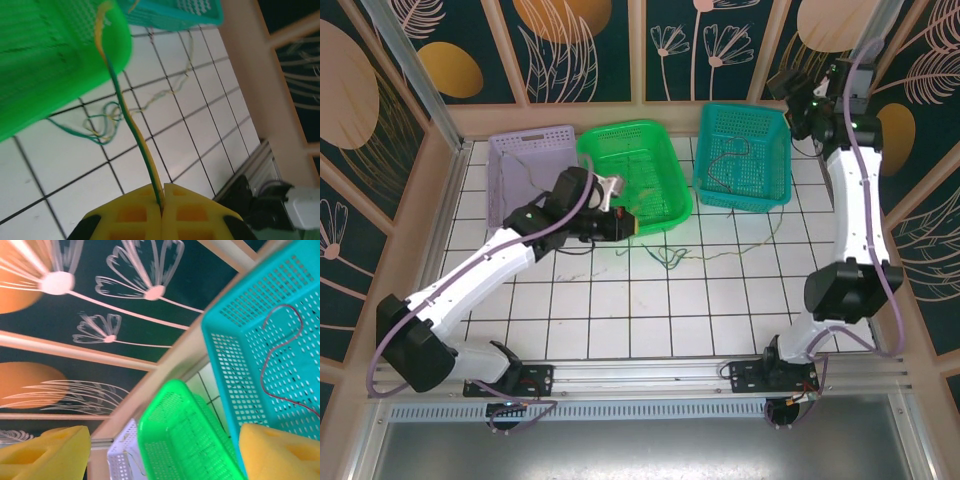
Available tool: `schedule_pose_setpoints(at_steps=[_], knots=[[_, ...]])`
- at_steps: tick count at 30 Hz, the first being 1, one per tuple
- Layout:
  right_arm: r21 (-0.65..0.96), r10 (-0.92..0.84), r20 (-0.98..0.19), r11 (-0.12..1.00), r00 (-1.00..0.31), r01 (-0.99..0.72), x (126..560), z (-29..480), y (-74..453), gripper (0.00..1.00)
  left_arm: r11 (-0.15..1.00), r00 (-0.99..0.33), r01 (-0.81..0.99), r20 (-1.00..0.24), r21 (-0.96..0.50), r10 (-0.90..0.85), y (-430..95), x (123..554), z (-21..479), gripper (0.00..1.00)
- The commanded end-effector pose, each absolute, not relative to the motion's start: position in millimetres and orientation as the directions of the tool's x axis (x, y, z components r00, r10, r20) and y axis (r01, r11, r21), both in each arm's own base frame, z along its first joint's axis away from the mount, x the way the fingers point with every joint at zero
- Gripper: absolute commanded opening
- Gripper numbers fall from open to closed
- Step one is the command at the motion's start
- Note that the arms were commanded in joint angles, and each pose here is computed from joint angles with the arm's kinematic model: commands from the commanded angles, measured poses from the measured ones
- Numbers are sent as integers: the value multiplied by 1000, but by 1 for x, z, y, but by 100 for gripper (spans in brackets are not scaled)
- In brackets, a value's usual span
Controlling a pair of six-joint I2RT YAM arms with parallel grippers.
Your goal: Untangle the cables
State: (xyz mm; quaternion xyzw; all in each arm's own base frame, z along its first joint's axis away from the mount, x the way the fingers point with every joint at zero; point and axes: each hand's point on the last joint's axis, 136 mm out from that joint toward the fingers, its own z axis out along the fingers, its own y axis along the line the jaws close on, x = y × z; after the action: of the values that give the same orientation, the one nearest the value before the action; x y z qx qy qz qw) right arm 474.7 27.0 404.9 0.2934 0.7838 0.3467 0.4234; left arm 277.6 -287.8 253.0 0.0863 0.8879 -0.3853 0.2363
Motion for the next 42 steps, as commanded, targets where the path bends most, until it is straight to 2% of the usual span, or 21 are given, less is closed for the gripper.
schedule_pose_setpoints(at_steps=[1,5,10,16,25,32,37,42], knots=[[778,738,-504,613,-448,135,454,423,29,78,763,-846,221,-508,-607,-159,-244,302,282,0],[775,716,-500,621,-487,117,442,411,50,78,851,-752,82,-593,-518,-288,-181,339,310,0],[765,677,-478,634,-559,113,431,384,79,78,883,-624,-62,-673,-465,-398,-115,370,345,0],[764,642,-446,636,-624,109,418,359,111,78,917,-664,-214,-638,-338,-390,-62,387,318,0],[763,625,-417,635,-660,120,408,341,129,77,955,-791,-224,-536,-196,-296,-44,379,258,0],[767,618,-398,630,-678,124,407,329,137,76,977,-865,-213,-462,-17,-197,-25,367,207,0],[767,610,-390,630,-689,123,406,323,143,76,989,-858,-146,-496,-14,-134,-30,386,198,0],[761,601,-385,636,-700,127,405,317,148,76,992,-867,-95,-497,80,-43,-25,412,194,0]])
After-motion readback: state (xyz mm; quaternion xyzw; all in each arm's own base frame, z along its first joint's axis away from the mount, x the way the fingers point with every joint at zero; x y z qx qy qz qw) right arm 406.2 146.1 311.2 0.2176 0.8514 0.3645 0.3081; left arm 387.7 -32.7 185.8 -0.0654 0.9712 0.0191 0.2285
